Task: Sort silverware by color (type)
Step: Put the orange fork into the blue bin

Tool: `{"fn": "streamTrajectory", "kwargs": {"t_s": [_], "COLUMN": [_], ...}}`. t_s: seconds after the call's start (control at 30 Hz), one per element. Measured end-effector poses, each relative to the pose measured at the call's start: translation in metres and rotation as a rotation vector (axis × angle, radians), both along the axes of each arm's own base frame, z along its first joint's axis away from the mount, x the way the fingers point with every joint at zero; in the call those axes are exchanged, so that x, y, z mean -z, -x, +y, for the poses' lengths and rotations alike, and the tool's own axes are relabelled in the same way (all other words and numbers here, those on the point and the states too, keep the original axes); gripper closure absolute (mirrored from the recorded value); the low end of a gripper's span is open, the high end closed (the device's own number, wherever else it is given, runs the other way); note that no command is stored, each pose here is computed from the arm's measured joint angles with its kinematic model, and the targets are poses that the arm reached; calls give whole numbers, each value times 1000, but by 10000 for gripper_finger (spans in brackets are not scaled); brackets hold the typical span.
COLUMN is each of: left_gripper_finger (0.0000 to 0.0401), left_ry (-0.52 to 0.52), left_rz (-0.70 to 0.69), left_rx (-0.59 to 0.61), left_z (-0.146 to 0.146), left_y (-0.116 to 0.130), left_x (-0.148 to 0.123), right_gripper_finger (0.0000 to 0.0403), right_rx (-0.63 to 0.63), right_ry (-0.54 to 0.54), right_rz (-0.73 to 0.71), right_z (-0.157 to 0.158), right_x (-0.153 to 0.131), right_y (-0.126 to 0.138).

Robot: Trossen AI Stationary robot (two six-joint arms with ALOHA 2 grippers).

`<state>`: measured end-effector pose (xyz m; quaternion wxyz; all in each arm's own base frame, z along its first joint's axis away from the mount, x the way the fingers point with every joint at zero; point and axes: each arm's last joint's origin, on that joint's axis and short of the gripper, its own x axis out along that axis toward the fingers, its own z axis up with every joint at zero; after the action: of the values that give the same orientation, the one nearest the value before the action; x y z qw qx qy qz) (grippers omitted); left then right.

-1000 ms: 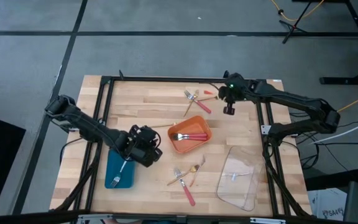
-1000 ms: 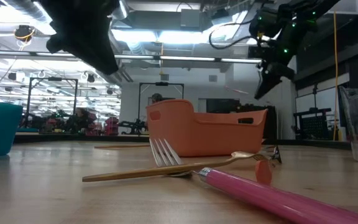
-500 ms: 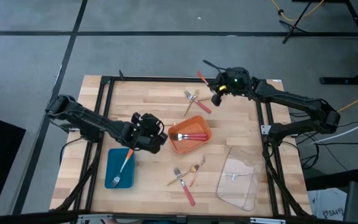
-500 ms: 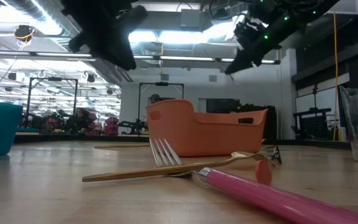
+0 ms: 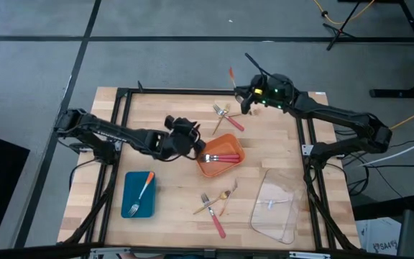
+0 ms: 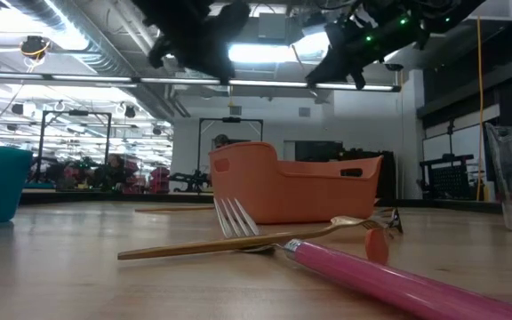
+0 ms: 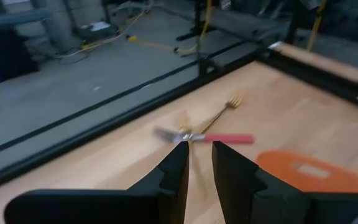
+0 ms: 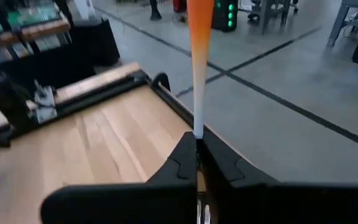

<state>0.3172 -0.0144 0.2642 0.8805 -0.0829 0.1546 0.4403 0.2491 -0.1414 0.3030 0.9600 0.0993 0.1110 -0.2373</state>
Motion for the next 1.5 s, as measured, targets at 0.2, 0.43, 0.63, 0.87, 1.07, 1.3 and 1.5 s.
{"fn": "streamTrajectory", "kwargs": {"t_s": [0.2,0.43,0.63,0.87,1.07,1.3,1.5], "left_gripper_finger": [337,337,337,337,337,337,337], "left_ry": [-26,-40,-41,-48,-20,-10,5], "left_rz": [-58,-108,-176,-254,-300,-312,-309], "left_rx": [78,40,5,-46,14,7,56], "left_z": [15,31,42,59,69,71,69], "left_y": [-10,-12,-13,-13,-15,-14,-16], "left_x": [-12,-17,-23,-29,-32,-32,-32], "right_gripper_finger": [402,402,402,402,402,402,402], "right_rx": [-57,-111,-72,-79,-109,-121,-127], "right_ry": [27,57,56,68,75,74,73], "right_rz": [-111,-177,-143,-149,-176,-175,-166], "right_z": [9,21,31,43,52,59,59], "right_x": [1,9,21,31,33,33,34], "right_y": [-23,-47,-60,-73,-80,-81,-81]}}
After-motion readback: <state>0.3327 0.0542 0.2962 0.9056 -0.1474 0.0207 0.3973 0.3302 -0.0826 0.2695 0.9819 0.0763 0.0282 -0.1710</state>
